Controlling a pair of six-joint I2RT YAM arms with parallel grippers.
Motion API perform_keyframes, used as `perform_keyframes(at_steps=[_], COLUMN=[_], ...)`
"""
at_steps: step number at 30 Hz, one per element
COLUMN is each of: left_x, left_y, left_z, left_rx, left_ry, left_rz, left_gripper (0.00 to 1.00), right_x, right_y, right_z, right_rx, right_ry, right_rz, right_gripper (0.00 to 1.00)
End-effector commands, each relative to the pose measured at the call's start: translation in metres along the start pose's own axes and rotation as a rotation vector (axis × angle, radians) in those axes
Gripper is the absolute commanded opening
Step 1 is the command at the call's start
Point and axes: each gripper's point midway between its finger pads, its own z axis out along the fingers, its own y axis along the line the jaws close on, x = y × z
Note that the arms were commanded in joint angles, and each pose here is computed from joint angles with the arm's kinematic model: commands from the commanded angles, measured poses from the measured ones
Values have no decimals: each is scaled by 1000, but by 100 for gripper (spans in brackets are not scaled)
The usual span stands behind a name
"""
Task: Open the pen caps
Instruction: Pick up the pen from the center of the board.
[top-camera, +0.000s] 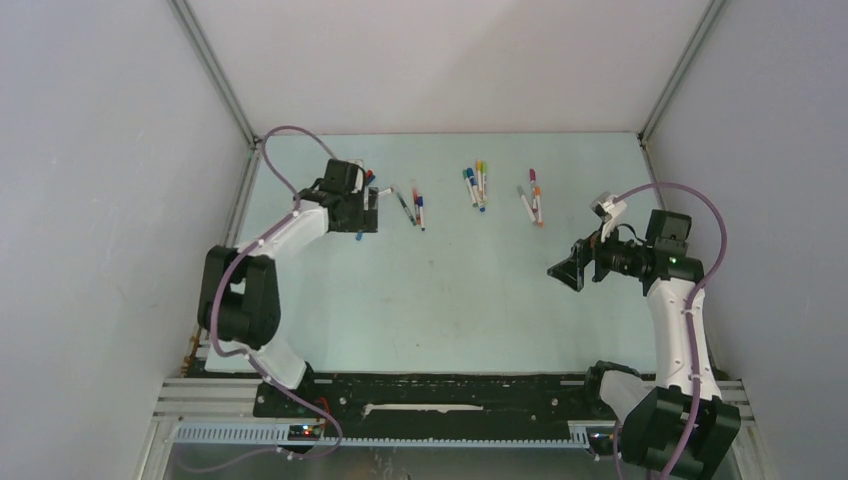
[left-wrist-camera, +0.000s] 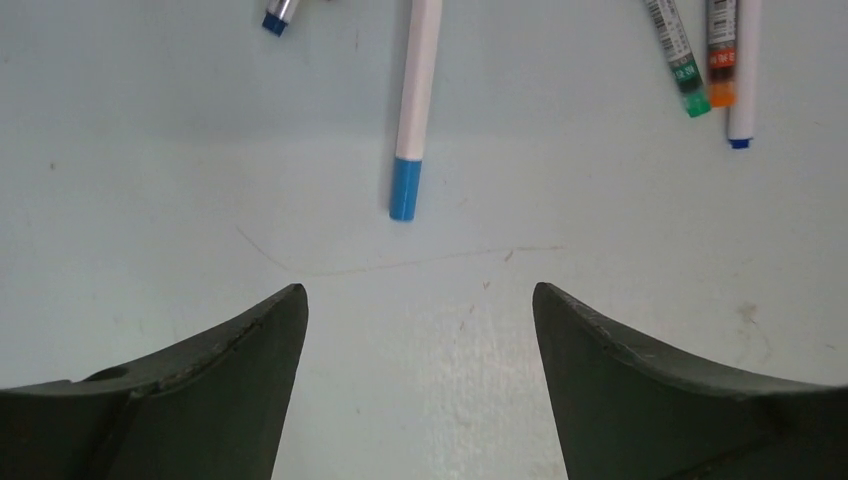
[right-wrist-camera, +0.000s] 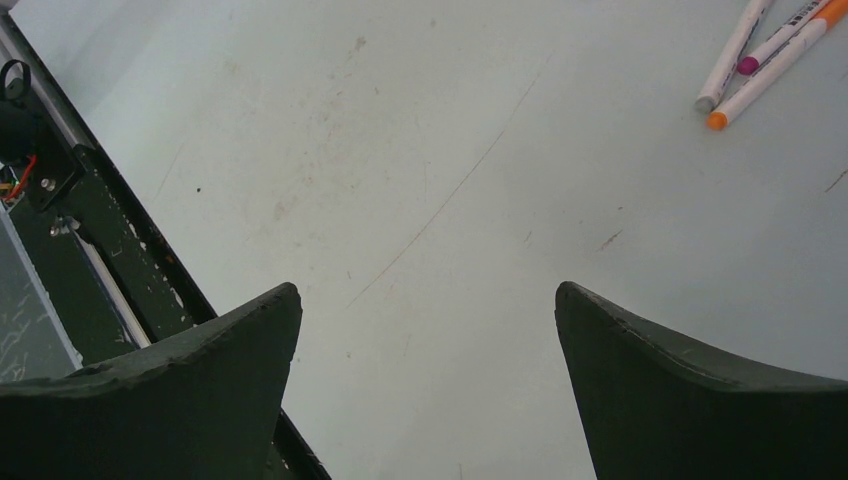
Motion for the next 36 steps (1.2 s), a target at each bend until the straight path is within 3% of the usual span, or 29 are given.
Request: perform_keyframes(at_steps=[1,8,20,36], left_x=[-43,-51,-48,-25], left_y=[-4,-4,-1,4], left_z=[10,50,81,100], left_rx=[15,63,64,16], left_ry=[-68,-11,75,184], left_rz=[91,62,43,-29], left_gripper=[84,72,54,50], right_x=[-9,-6,-2,-1], right_y=[-5,-9,-14,-13], right_z=[-2,2,5,6], right_rx=[12,4,8,9], right_ry=[5,22,49,58], right_rz=[-57,-40,-33,-37], right_gripper=[100,100,100,100])
